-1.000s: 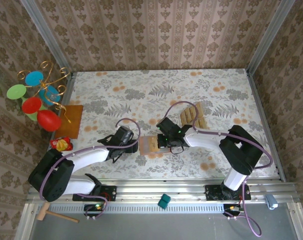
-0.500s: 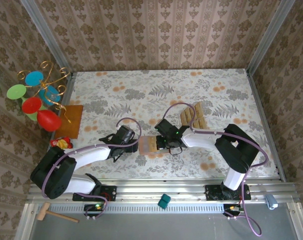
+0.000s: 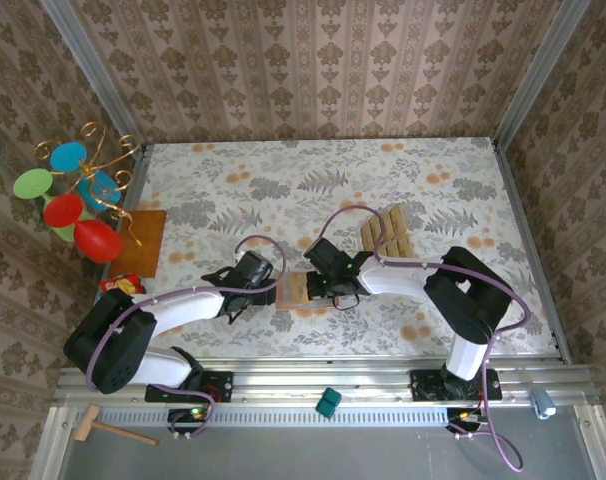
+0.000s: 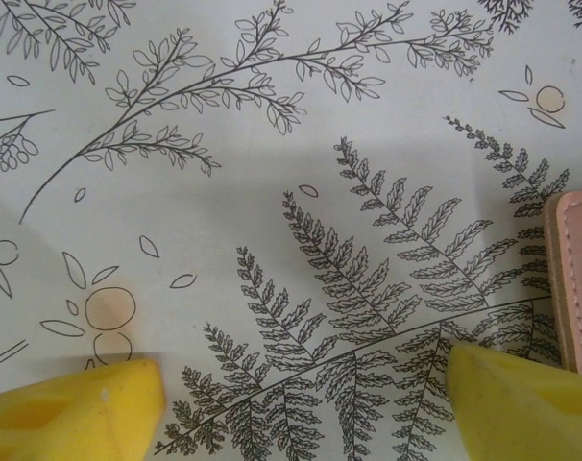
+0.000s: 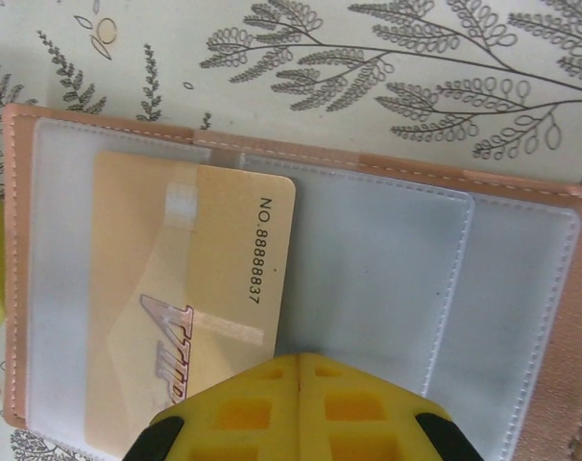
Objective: Put the credit cards into the card holder
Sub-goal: Insert the credit card into the card slot.
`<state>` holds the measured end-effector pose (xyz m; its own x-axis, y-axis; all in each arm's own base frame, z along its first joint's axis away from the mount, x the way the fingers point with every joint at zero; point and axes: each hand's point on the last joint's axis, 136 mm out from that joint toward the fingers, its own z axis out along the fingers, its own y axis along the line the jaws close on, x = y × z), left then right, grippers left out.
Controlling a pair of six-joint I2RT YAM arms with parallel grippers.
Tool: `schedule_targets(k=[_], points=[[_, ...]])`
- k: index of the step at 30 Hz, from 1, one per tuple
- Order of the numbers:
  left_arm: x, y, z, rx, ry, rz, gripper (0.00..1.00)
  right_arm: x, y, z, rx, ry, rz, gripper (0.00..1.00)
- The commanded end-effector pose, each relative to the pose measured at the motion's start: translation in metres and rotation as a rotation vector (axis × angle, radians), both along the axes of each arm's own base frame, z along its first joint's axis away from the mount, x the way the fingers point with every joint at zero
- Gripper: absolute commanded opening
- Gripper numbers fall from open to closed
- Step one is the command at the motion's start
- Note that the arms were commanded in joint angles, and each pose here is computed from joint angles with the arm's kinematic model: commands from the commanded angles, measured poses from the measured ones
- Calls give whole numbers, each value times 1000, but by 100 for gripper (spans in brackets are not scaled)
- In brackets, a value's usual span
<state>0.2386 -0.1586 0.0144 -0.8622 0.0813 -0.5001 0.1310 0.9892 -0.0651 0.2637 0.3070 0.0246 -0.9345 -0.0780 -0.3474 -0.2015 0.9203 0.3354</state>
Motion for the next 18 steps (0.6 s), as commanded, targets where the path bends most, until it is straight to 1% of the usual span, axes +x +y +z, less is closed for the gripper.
schedule_targets(k=[1, 18], points=[[-8, -20, -15, -66, 61, -61, 80, 0, 11, 3, 16, 1, 19, 0], [-10, -21, -16, -66, 61, -68, 80, -3, 29, 4, 41, 11, 46, 0]])
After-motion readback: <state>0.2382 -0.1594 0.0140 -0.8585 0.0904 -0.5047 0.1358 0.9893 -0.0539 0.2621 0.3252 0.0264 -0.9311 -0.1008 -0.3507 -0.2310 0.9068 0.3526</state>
